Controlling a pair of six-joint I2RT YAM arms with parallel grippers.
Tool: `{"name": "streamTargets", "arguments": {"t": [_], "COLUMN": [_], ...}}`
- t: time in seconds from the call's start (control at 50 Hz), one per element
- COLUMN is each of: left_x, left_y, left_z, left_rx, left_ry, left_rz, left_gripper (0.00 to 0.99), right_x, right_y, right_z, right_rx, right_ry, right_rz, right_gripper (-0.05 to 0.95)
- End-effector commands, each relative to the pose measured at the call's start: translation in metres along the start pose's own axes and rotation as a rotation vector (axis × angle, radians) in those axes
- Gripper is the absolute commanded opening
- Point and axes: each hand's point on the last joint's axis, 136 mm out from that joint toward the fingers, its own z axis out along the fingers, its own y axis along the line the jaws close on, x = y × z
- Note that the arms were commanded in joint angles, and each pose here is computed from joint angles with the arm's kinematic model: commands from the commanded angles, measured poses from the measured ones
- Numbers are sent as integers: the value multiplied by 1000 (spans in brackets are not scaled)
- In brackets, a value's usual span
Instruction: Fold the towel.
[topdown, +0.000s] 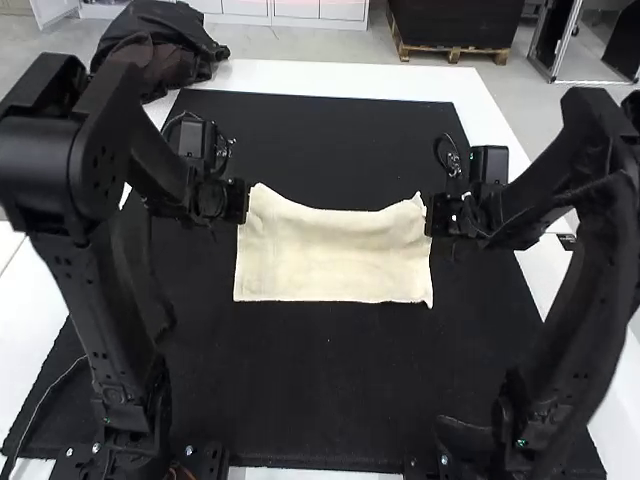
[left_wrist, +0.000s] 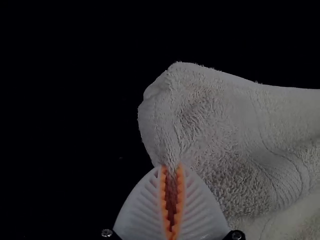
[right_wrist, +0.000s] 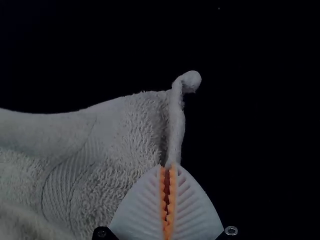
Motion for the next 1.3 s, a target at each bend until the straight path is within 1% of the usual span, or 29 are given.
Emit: {"name": "streamTargets", "arguments": {"t": [0.0, 0.24, 0.4, 0.46, 0.5, 0.62, 0.78, 1.28], "left_x": [-13, -8, -3, -1, 3, 21, 44, 89], "left_y": [-2, -5, -7, -7, -7, -8, -7, -2], "left_z": [-12, -29, -38, -42, -45, -50, -57, -62], "left_rx": [-5, -8, -8, -11, -14, -16, -31, -70], "left_ry": [-31, 20, 42, 53, 66, 116, 162, 211], "left_rz": [3, 11, 8, 15, 22, 22, 38, 54], "left_gripper": [23, 23, 23, 23, 23, 21, 23, 21], "right_x": [-12, -1, 8, 14, 18, 26, 40, 89], "right_y": [2, 12, 17, 18, 20, 23, 24, 24], "right_z": [-12, -27, -38, -41, -44, -48, -52, -56], "right_rx": [-23, -54, -60, -64, -70, -78, -84, -80], "right_ry": [-23, 30, 67, 83, 94, 122, 173, 273], "right_rz": [-16, -20, -19, -15, -12, -12, -18, -7], "right_gripper": [-23, -23, -23, -23, -23, -23, -23, -23]}}
